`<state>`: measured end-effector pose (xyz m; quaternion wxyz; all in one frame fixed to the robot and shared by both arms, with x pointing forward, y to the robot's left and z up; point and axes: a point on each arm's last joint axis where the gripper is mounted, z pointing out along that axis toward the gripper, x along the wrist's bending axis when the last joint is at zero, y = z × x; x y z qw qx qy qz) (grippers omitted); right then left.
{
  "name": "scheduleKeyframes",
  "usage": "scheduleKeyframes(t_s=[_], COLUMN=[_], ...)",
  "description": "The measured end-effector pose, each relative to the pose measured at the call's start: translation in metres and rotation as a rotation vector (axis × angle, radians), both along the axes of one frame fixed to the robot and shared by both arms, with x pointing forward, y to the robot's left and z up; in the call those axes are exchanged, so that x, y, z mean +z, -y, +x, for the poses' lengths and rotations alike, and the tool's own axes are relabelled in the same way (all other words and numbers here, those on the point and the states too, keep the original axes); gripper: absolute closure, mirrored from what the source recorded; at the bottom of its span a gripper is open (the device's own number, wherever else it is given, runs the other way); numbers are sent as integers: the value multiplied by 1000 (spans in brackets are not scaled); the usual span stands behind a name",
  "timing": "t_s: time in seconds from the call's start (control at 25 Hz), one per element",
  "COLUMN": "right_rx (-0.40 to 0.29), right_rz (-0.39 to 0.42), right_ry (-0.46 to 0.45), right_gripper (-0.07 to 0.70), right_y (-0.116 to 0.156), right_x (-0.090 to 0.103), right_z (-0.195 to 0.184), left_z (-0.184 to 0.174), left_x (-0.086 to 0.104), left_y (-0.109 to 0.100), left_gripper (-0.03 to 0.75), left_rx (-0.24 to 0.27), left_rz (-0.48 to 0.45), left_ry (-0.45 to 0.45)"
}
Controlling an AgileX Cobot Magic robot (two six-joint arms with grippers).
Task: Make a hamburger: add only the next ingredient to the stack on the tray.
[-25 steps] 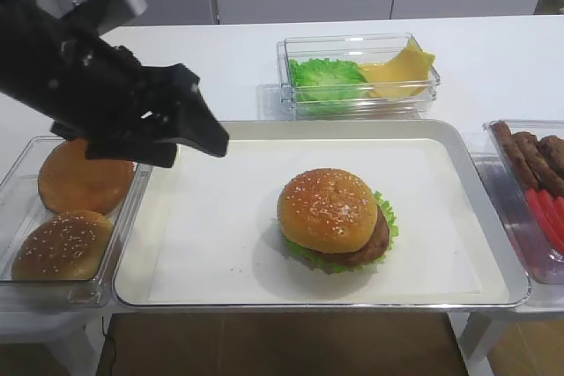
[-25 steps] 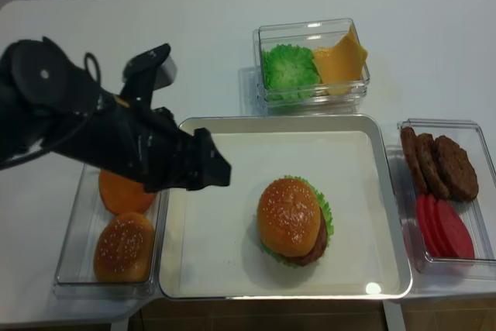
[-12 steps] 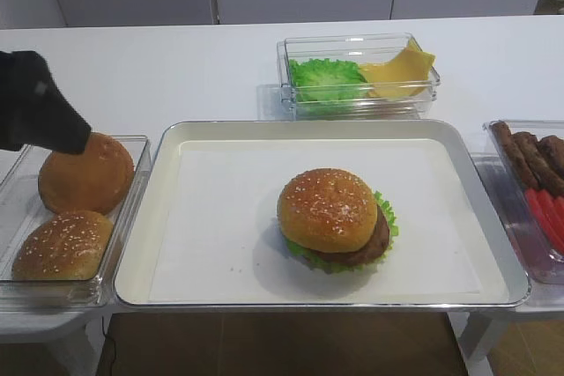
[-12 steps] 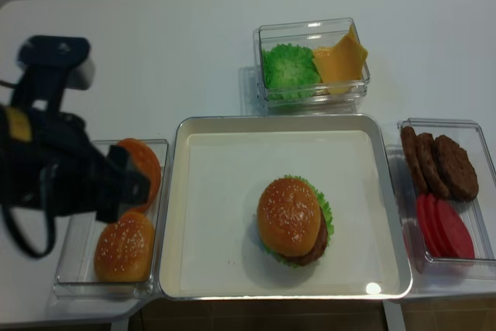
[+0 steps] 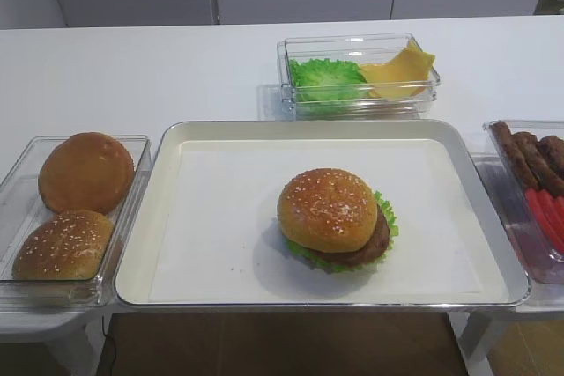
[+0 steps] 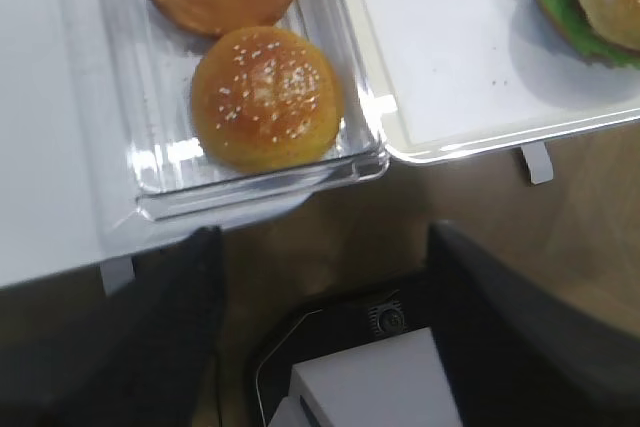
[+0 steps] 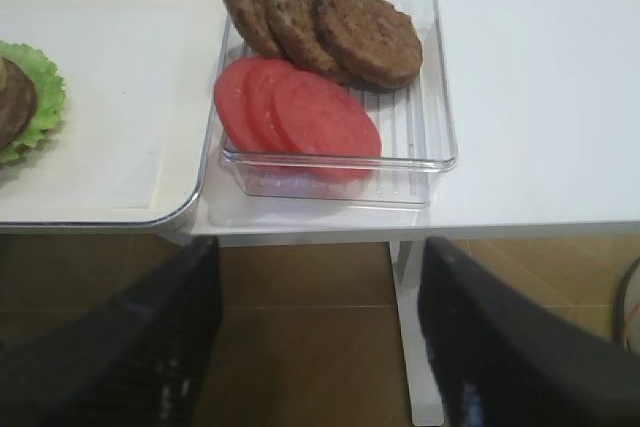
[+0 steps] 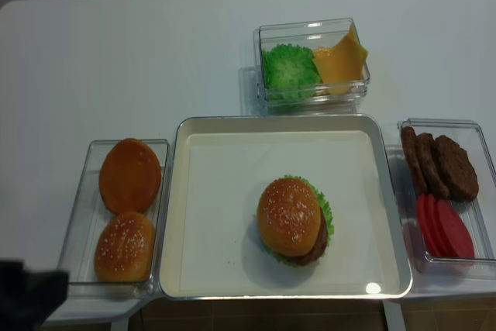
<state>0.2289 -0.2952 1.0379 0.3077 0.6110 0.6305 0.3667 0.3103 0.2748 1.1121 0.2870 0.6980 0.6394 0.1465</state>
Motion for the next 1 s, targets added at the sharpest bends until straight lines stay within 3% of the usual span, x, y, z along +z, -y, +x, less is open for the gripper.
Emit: scheduleKeyframes(t_s=[0.24,0.72,1.0], right_rx=[0,1,1], right_rz=[0,-2,-2], right_ry=[0,0,0], right_gripper=[164,164,164], right_y=[0,0,0], right_x=[0,0,0], right_z=[0,0,0], left_z=[-43,-103,-104], left_x=[-3,-20,-36], left_y=[-24,-49,-51], left_gripper=[265,274,274], left_rx=[78,104,102], left_rz=[-12,-99,-69], left_ry=[141,399,402])
